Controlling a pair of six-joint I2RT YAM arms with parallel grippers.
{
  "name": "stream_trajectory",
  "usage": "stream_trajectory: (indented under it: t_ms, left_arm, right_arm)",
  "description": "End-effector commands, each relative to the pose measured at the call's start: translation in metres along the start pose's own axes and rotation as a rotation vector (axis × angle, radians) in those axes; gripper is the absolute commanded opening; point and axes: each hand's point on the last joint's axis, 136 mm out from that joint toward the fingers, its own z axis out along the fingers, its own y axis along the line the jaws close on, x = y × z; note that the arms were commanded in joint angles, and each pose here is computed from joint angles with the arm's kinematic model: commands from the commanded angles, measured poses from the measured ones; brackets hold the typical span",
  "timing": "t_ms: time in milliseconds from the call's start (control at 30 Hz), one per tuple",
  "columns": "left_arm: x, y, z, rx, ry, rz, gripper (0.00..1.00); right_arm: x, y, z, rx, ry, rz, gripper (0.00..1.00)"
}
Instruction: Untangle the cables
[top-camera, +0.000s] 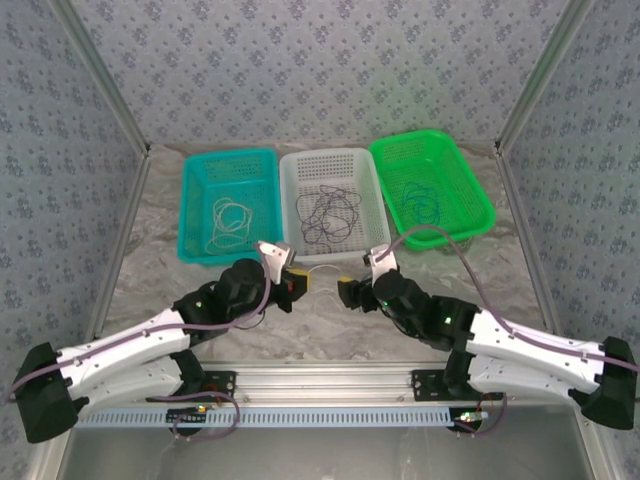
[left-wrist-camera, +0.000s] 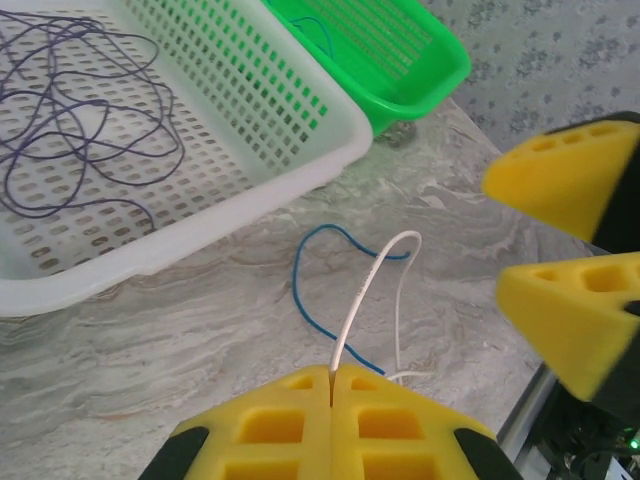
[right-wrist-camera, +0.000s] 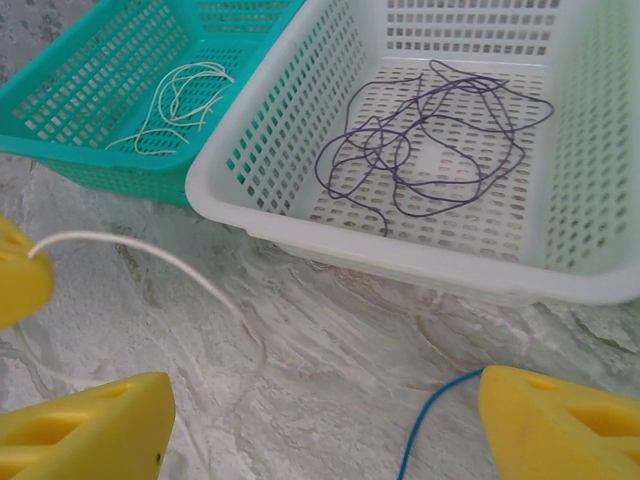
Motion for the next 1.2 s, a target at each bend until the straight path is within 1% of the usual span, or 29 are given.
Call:
stream_trajectory:
  t_ms: [0,67,167,233,300,400,467,667,800,867,900,933,1000,1067,1100,1167]
  left_arm:
    - [-0.017,-0.027,-0.002,0.105,-0.047,0.037,0.00]
    - [-0.018,-0.035,-0.003,0.135,-0.055,0.056,0.00]
    - [-0.023,-0.042,-0.007,0.168,-0.083,0.067,0.00]
    - [-0.028,-0.044,-0.013,0.180,-0.110,0.067,0.00]
    - [-0.031,-0.048,-0.019,0.202,-0.131,0.075,0.00]
    - [-0.032,-0.053,-0.027,0.235,-0.142,0.081,0.00]
    - [-0.030,-0.053,-0.029,0.242,-0.137,0.081,0.00]
    - [-0.021,-0.051,-0.029,0.243,-0.105,0.078,0.00]
    - [-0.020,-0.046,-0.027,0.220,-0.106,0.069,0.00]
    - [-0.023,-0.039,-0.026,0.180,-0.121,0.056,0.00]
    - [-0.026,-0.033,-0.027,0.143,-0.136,0.042,0.00]
    - [-0.028,-0.026,-0.027,0.101,-0.148,0.027,0.00]
    - [-0.036,-0.013,-0.031,0.027,-0.191,0.011,0.00]
    - [-0.046,-0.010,-0.036,0.009,-0.243,0.005,0.00]
    - [-0.051,-0.009,-0.039,0.000,-0.269,-0.002,0.00]
    - [-0.060,-0.006,-0.043,-0.020,-0.311,-0.018,0.00]
  right_arm:
    - [-0.021,0.016,0.006,-0.044,-0.037,0.000,0.82]
    - [-0.018,0.012,0.015,-0.009,-0.020,-0.003,0.79]
    - [-0.011,0.005,0.028,0.016,0.022,0.010,0.66]
    - [-0.002,-0.002,0.034,0.048,0.059,0.008,0.60]
    - [0.007,-0.015,0.037,0.101,0.095,0.008,0.51]
    - [0.011,-0.035,0.035,0.177,0.123,0.012,0.32]
    - [0.009,-0.046,0.032,0.216,0.128,-0.006,0.25]
    - [-0.006,-0.072,0.015,0.345,0.141,-0.130,0.18]
    - [-0.016,-0.074,0.009,0.359,0.118,-0.134,0.14]
    - [-0.016,-0.071,0.009,0.341,0.112,-0.114,0.14]
    - [-0.015,-0.070,0.009,0.327,0.110,-0.098,0.16]
    - [-0.015,-0.068,0.008,0.316,0.107,-0.081,0.23]
    - [-0.011,-0.065,0.004,0.281,0.099,-0.046,0.41]
    - [-0.006,-0.057,0.000,0.211,0.082,-0.008,0.54]
    - [-0.004,-0.052,-0.002,0.167,0.070,0.014,0.58]
    - [0.002,-0.043,-0.006,0.100,0.053,0.057,0.60]
